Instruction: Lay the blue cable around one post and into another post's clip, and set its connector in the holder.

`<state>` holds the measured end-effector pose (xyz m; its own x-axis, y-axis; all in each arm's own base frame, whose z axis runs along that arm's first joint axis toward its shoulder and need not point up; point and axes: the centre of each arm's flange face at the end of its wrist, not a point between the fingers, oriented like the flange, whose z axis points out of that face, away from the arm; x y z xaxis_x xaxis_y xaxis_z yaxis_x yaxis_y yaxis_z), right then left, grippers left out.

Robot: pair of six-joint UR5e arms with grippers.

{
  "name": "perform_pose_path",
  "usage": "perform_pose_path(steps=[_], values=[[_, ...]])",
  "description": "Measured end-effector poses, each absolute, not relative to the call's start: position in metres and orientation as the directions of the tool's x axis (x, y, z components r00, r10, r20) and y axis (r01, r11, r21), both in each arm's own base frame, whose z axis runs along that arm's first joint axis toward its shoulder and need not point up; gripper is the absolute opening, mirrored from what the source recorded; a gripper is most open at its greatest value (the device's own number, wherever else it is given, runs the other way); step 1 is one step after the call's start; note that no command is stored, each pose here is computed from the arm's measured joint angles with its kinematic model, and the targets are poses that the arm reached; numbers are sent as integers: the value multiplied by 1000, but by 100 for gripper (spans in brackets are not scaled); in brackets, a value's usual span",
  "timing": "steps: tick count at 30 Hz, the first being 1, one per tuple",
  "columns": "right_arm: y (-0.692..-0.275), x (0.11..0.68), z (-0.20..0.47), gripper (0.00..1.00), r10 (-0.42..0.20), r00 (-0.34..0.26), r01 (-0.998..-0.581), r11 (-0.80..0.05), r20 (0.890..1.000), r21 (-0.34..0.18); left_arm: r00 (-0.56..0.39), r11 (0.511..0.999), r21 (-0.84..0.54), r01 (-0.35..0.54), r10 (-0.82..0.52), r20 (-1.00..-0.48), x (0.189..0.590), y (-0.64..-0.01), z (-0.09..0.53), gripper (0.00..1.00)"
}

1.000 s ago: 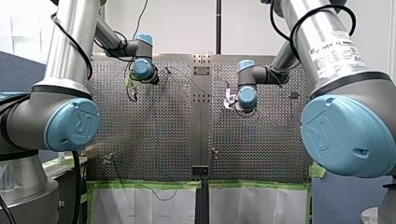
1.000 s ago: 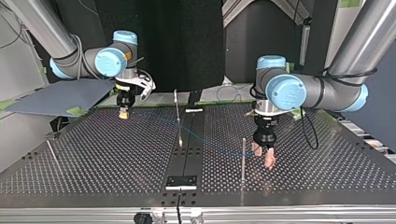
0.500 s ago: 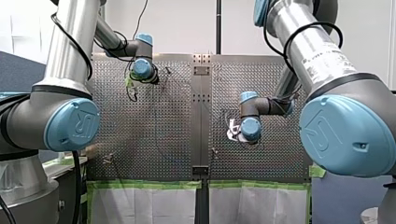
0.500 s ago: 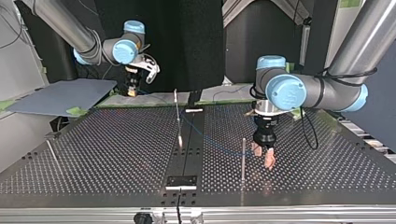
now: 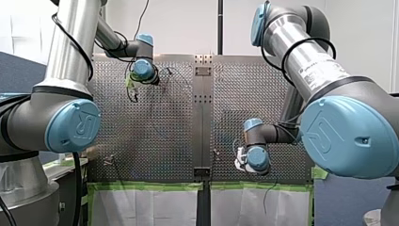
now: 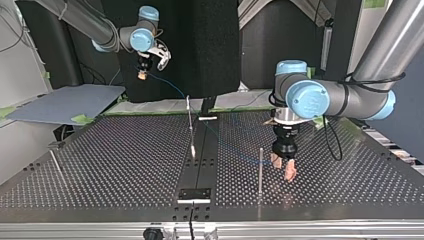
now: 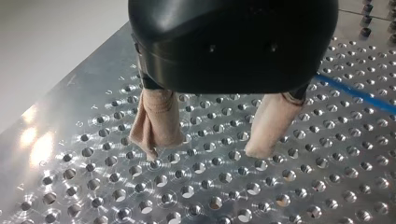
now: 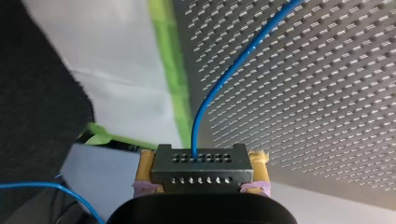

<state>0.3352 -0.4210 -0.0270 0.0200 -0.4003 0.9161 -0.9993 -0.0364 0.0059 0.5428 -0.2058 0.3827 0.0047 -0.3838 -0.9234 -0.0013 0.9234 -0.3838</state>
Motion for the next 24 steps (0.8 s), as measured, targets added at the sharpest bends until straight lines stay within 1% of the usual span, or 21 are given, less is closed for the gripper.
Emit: perform_pose_path(steps=[5, 8, 13, 14, 16, 24], values=[[-398, 322, -58, 0, -437, 38, -999, -32, 899, 27, 6, 924, -383, -3, -383, -924, 543, -205, 383, 100], [-382, 313, -78, 0, -461, 57, -998, -37, 886, 45, 7, 923, -384, -2, -384, -923, 543, -205, 383, 100], [-352, 299, -109, 0, -501, 92, -996, -51, 861, 77, 10, 923, -385, -3, -385, -923, 544, -204, 383, 100], [-348, 297, -113, 0, -506, 96, -995, -53, 857, 80, 11, 923, -385, -3, -385, -923, 544, -204, 383, 100], [-341, 293, -123, 0, -512, 101, -995, -54, 853, 85, 12, 923, -385, -3, -385, -923, 544, -203, 383, 100], [-336, 281, -154, 0, -513, 90, -996, -37, 853, 83, 17, 923, -384, -9, -384, -923, 546, -199, 383, 100]])
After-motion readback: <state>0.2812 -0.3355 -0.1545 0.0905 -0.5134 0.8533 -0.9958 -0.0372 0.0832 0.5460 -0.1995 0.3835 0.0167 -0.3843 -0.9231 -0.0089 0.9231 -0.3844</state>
